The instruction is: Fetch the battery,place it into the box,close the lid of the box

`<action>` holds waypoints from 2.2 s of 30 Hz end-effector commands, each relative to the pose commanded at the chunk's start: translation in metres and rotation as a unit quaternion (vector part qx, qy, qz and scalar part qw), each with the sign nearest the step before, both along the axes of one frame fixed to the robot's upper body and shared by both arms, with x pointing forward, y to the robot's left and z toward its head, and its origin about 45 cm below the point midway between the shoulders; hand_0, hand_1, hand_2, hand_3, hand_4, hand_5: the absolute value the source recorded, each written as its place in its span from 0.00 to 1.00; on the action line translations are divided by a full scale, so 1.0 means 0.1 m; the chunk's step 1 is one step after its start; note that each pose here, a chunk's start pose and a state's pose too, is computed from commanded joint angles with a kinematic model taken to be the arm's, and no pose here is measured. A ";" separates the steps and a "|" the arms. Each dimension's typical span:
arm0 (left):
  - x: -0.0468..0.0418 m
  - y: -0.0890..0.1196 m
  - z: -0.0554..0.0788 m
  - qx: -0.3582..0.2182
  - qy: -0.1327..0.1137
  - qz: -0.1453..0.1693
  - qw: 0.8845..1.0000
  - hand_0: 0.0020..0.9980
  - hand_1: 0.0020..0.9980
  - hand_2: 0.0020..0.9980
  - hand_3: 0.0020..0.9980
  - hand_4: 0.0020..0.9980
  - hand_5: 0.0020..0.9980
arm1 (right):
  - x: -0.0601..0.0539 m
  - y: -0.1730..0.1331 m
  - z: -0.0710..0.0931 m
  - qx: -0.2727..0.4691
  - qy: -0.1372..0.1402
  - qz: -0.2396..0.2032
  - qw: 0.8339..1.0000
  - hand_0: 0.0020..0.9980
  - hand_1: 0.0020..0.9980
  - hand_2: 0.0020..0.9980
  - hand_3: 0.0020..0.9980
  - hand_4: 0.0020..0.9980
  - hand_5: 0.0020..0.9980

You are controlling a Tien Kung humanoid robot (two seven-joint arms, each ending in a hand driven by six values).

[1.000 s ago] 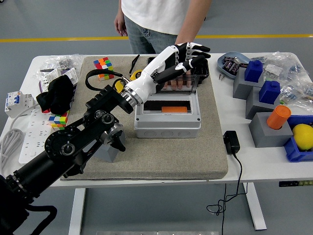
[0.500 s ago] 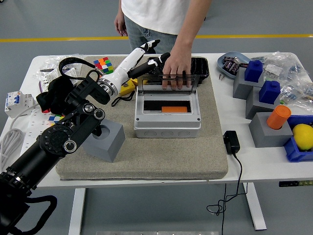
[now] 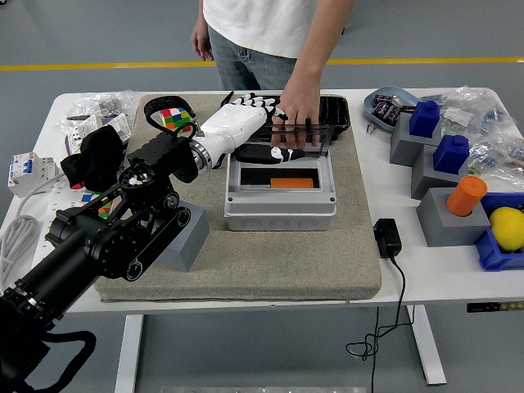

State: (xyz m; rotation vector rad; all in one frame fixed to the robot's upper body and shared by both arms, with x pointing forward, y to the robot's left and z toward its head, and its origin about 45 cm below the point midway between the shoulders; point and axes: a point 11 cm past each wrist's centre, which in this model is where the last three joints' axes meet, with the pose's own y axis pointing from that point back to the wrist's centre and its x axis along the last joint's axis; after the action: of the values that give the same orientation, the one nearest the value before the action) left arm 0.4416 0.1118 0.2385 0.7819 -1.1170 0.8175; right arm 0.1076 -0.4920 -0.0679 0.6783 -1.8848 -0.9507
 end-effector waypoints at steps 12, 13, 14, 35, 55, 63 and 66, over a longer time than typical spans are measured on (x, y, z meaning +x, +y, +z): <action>-0.097 -0.15 0.01 0.008 -0.001 -0.024 1.000 1.00 1.00 0.93 0.74 1.00 1.00 | -0.03 -0.01 0.00 0.000 0.004 -0.001 1.000 0.90 0.88 0.85 0.83 1.00 1.00; -0.109 -0.17 0.02 0.009 -0.003 -0.027 1.000 1.00 1.00 0.93 0.74 1.00 1.00 | -0.03 -0.01 0.00 0.000 0.004 -0.001 1.000 0.90 0.88 0.85 0.83 1.00 1.00; -0.121 -0.19 0.03 0.009 -0.004 -0.031 0.999 1.00 1.00 0.93 0.74 1.00 1.00 | -0.03 -0.01 0.00 0.000 0.003 -0.001 1.000 0.90 0.88 0.85 0.83 1.00 1.00; -0.324 -0.39 -0.21 0.053 0.024 -0.069 0.996 1.00 1.00 0.89 0.73 1.00 1.00 | -0.01 0.00 0.00 0.002 -0.001 -0.004 1.000 0.89 0.88 0.85 0.83 1.00 1.00; -0.516 -0.41 0.33 -0.110 0.010 -0.097 0.989 1.00 0.96 0.84 0.75 1.00 1.00 | -0.02 0.02 -0.01 0.004 0.000 -0.006 1.000 0.89 0.88 0.85 0.83 1.00 1.00; -0.684 -0.15 0.60 -0.283 0.121 -0.125 0.943 0.85 0.83 0.78 0.74 1.00 1.00 | -0.04 0.05 -0.04 0.009 -0.001 -0.005 1.000 0.89 0.88 0.85 0.83 1.00 1.00; -0.656 0.02 0.56 -0.341 0.159 -0.116 0.919 0.82 0.80 0.77 0.74 1.00 1.00 | -0.02 0.07 -0.04 0.010 -0.003 -0.004 1.000 0.89 0.88 0.85 0.83 1.00 1.00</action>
State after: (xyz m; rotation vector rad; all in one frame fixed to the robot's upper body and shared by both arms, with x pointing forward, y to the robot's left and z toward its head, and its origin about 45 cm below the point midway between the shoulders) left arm 0.3760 0.1140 0.2943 0.1745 -0.5504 0.7722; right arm 0.1053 -0.4854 -0.0720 0.6872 -1.8858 -0.9752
